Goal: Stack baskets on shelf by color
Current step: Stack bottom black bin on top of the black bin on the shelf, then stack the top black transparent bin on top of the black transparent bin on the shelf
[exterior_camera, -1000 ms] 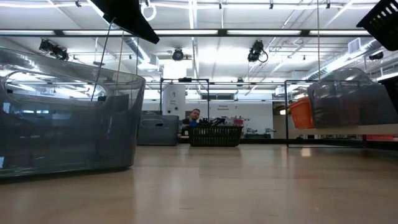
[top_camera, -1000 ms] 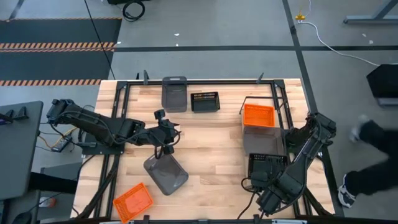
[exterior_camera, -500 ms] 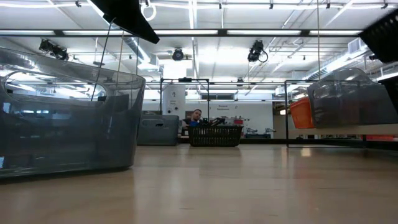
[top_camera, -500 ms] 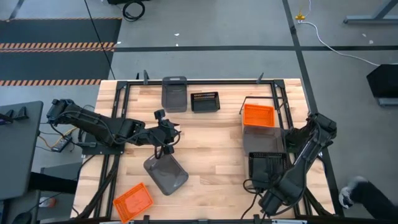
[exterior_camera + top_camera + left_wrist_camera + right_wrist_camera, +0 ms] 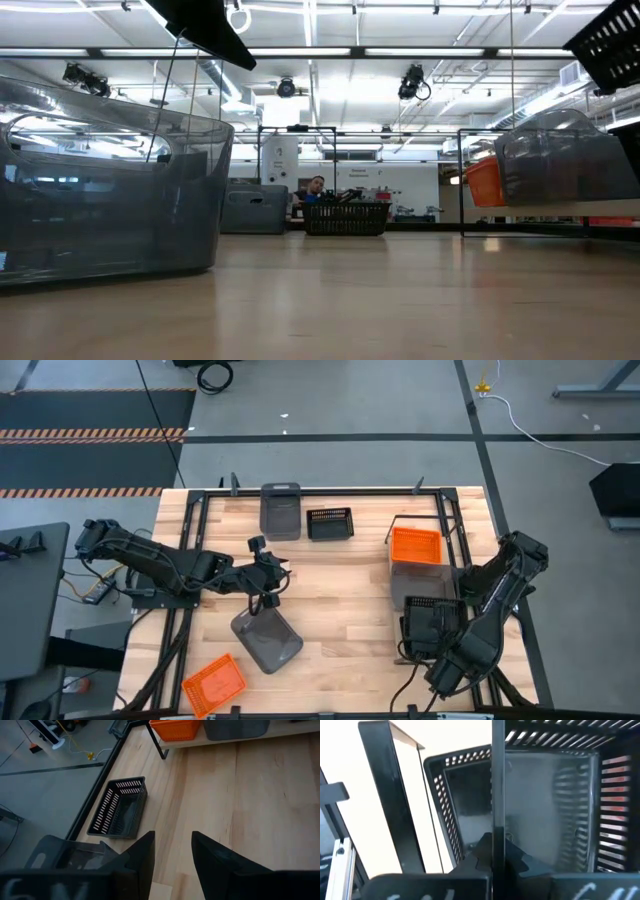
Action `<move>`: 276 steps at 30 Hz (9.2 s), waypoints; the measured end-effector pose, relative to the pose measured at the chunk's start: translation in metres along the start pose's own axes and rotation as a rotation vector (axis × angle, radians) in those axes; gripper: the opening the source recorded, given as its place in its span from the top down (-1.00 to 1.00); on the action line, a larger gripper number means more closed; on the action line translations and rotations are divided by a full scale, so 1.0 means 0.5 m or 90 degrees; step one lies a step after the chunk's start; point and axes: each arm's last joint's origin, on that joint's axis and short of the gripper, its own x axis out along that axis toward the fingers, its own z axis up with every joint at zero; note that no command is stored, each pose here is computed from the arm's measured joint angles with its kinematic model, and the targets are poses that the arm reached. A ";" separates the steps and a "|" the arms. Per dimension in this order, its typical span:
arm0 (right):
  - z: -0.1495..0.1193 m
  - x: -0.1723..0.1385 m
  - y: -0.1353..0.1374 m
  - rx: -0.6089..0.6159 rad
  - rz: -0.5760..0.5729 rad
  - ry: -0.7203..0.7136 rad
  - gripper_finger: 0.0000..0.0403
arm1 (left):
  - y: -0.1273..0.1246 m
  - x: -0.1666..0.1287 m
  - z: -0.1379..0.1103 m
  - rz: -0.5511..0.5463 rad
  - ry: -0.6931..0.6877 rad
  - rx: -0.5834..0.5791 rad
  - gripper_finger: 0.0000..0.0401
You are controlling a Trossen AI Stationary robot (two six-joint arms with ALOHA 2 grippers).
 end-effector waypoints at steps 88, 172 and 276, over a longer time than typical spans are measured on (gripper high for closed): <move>0.371 0.032 -0.242 0.145 -0.141 -0.455 0.38 | -0.020 0.107 -0.037 -0.003 0.117 0.050 0.38; 0.504 0.302 -0.530 -0.112 -0.096 -0.211 0.38 | 0.227 0.079 -0.255 -0.163 -0.254 -0.276 0.21; 0.353 0.132 -0.181 -0.076 0.042 -0.180 0.25 | 0.231 0.299 -0.245 -0.102 0.405 -0.015 0.35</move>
